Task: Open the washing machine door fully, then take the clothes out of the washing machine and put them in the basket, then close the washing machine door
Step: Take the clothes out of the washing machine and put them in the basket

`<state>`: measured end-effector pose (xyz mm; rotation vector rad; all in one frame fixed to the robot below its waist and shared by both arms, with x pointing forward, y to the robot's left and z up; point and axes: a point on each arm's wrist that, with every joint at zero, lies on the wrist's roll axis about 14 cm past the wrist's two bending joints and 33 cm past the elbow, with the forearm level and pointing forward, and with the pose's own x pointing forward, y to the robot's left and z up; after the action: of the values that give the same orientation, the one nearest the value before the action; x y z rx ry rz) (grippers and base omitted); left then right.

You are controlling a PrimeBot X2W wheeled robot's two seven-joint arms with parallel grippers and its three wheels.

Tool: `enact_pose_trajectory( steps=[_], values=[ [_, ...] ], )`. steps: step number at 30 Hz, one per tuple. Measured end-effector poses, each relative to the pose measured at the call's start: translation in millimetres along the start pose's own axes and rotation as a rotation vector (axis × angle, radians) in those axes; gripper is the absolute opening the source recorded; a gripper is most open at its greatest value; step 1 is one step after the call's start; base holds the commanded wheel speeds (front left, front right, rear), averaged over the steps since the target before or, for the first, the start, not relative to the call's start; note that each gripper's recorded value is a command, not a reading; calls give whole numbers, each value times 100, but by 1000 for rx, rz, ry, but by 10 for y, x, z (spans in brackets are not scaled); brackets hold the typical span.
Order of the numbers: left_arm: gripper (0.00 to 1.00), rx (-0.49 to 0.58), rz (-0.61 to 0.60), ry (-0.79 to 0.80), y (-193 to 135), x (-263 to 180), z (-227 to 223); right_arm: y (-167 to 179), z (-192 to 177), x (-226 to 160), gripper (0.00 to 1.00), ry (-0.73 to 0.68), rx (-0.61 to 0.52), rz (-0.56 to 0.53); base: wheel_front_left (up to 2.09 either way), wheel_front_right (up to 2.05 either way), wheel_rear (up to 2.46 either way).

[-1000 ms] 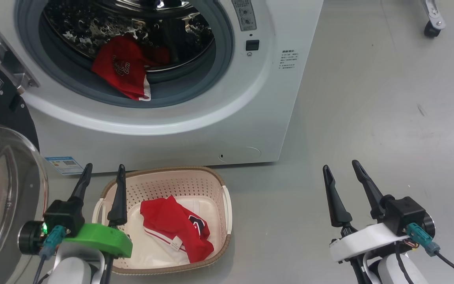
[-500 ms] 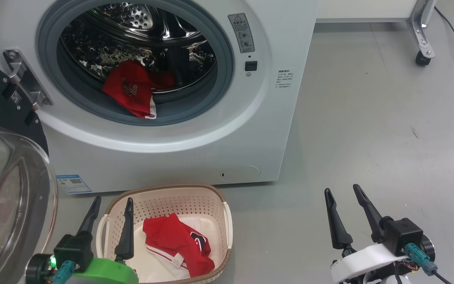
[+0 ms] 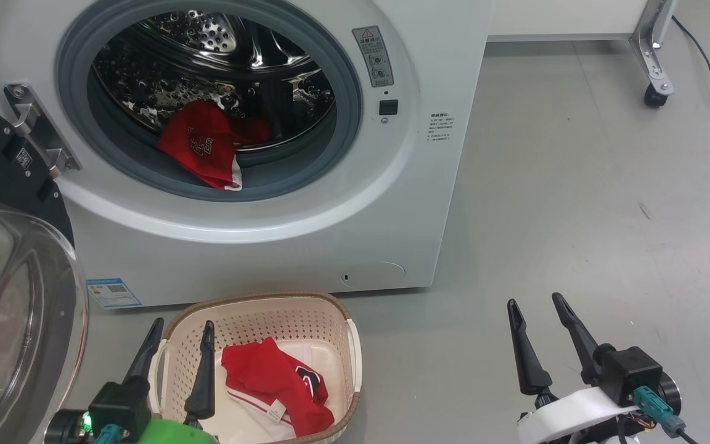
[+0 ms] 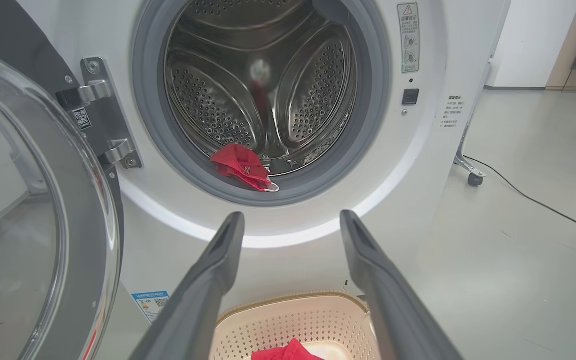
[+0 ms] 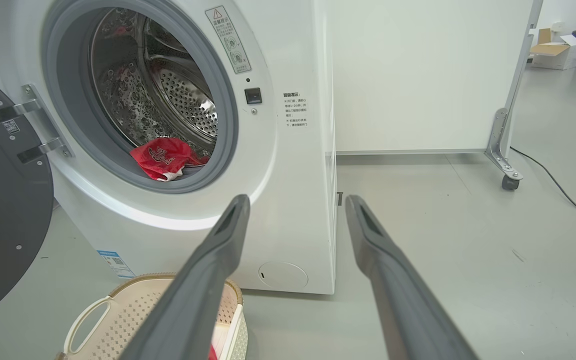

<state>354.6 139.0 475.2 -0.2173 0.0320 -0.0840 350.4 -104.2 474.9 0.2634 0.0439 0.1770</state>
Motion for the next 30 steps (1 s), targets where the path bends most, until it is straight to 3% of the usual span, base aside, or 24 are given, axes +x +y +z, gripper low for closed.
enact_pose_trajectory(
  steps=[30],
  values=[
    [100,6,-23,75,-99,-4,-196,30,-18,-10,100,5,2,7,0,0,0]
  ],
)
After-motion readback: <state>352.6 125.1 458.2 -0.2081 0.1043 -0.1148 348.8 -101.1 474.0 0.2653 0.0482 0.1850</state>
